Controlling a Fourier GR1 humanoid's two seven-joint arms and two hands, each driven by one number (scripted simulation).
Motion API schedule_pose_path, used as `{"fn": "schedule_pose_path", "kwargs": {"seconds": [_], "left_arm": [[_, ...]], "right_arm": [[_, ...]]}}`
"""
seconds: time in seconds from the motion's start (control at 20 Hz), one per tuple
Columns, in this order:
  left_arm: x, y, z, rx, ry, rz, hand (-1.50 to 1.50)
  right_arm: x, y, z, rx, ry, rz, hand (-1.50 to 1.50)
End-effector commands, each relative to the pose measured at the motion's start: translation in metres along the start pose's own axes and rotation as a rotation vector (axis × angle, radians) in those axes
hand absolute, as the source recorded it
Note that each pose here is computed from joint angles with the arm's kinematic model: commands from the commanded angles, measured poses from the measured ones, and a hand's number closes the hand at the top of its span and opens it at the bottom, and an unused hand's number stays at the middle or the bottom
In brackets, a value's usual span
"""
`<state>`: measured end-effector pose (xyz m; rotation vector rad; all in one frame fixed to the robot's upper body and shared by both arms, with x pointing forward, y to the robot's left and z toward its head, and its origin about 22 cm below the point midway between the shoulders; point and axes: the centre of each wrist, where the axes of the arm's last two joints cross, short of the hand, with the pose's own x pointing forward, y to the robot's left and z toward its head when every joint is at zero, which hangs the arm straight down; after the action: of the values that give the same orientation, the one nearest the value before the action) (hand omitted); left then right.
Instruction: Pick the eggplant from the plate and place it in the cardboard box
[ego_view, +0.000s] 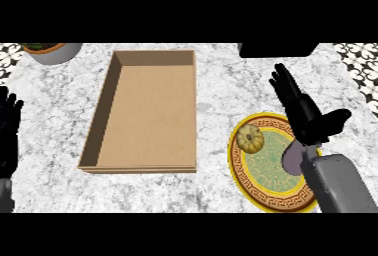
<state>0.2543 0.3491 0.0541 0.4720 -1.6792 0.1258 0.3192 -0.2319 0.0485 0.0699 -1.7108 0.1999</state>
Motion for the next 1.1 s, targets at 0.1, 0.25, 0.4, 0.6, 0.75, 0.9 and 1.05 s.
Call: {"fn": "schedule_pose_path", "kwargs": {"seconds": [0.1,0.25,0.4,0.6,0.75,0.9,1.05], "left_arm": [[-0.022,-0.004,0.019,-0.119,0.066,-0.143,0.00],[-0.036,0.014,0.029,-0.161,0.118,-0.271,0.00],[-0.044,0.010,0.040,-0.171,0.176,-0.245,0.00],[-0.048,-0.005,0.046,-0.278,0.178,-0.288,0.00],[-0.048,-0.019,0.049,-0.335,0.162,-0.273,0.00],[-0.034,-0.025,0.034,-0.357,0.123,-0.277,0.00],[-0.033,-0.043,0.033,-0.392,0.111,-0.270,0.00]], "right_arm": [[-0.009,-0.067,0.057,-0.366,0.148,0.227,-1.50],[-0.014,-0.127,0.100,-0.663,0.254,0.432,-1.50],[-0.029,-0.170,0.151,-0.948,0.399,0.592,-1.50],[-0.019,-0.138,0.185,-0.914,0.275,0.762,-1.50],[-0.013,-0.116,0.201,-0.775,0.373,0.841,-1.50],[-0.004,-0.108,0.216,-0.705,0.550,0.894,-1.50],[0.014,-0.092,0.209,-0.689,0.643,0.900,-1.50]]}}
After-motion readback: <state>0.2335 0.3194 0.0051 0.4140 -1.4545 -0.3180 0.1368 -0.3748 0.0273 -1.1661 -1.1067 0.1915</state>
